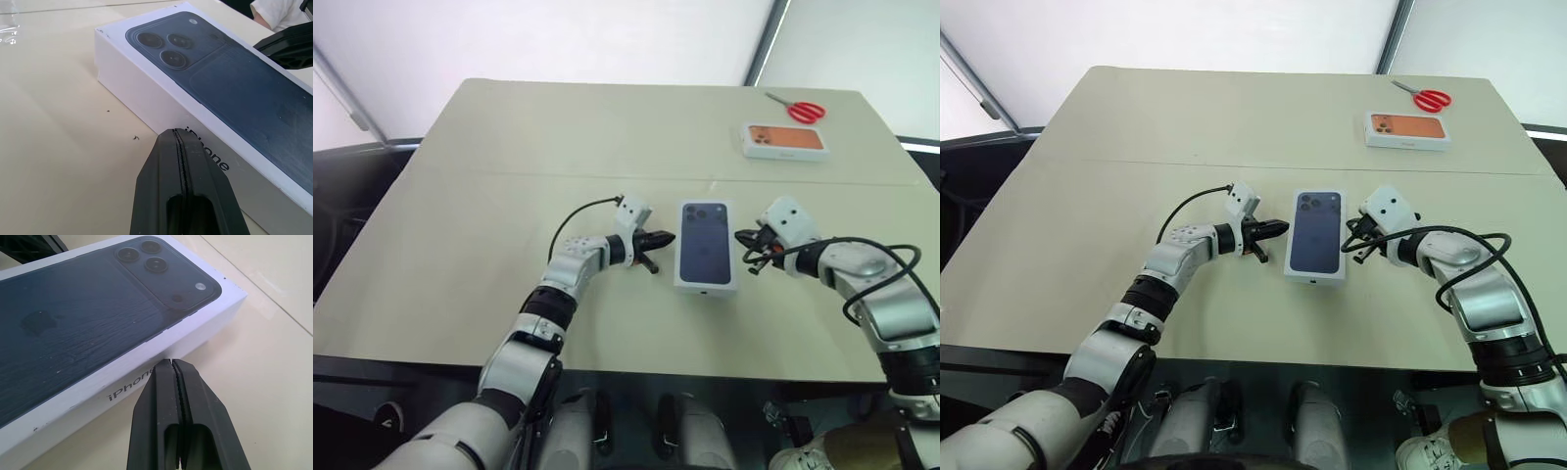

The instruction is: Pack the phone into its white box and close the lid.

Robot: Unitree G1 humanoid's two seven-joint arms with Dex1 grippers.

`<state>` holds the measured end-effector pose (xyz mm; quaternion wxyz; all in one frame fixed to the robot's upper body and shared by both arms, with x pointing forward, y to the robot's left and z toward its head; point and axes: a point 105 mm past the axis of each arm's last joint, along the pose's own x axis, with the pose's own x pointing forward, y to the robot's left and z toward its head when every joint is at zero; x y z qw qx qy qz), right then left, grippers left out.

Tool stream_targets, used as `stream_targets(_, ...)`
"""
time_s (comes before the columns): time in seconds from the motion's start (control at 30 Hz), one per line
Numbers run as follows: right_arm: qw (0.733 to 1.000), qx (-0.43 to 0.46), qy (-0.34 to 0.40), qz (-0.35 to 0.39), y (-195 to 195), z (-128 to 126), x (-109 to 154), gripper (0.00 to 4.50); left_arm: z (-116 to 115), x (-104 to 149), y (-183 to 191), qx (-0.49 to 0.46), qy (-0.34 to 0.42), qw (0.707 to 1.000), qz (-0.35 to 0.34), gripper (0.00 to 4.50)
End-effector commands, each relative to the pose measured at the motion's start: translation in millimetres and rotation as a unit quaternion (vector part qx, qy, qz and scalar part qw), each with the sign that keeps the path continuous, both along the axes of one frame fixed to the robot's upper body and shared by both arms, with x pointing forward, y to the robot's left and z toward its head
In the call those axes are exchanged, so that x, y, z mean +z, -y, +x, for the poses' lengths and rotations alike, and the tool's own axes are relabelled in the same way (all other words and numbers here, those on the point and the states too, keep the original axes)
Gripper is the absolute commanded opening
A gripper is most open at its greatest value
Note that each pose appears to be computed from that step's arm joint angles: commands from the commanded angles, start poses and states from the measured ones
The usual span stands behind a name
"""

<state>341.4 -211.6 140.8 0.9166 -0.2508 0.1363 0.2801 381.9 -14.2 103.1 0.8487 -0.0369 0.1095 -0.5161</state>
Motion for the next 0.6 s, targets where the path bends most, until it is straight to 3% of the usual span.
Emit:
stream_targets(0.03,1.000,0.001,0.024,-0.010,0,1,8,0.04,0,17,11,-0.015,0.025,0.999,-0.015,0.00)
stream_targets(0.43,0.999,-0.011,0.012,-0.032,5,3,-3,0.04,5,19,4,-0.001,0.030,0.999,-0.013,0.00)
stream_targets(0.6,0.998,-0.027,0.045,-0.038,17,10,15,0.04,19,36,-16,0.035,0.040,0.998,-0.031,0.00)
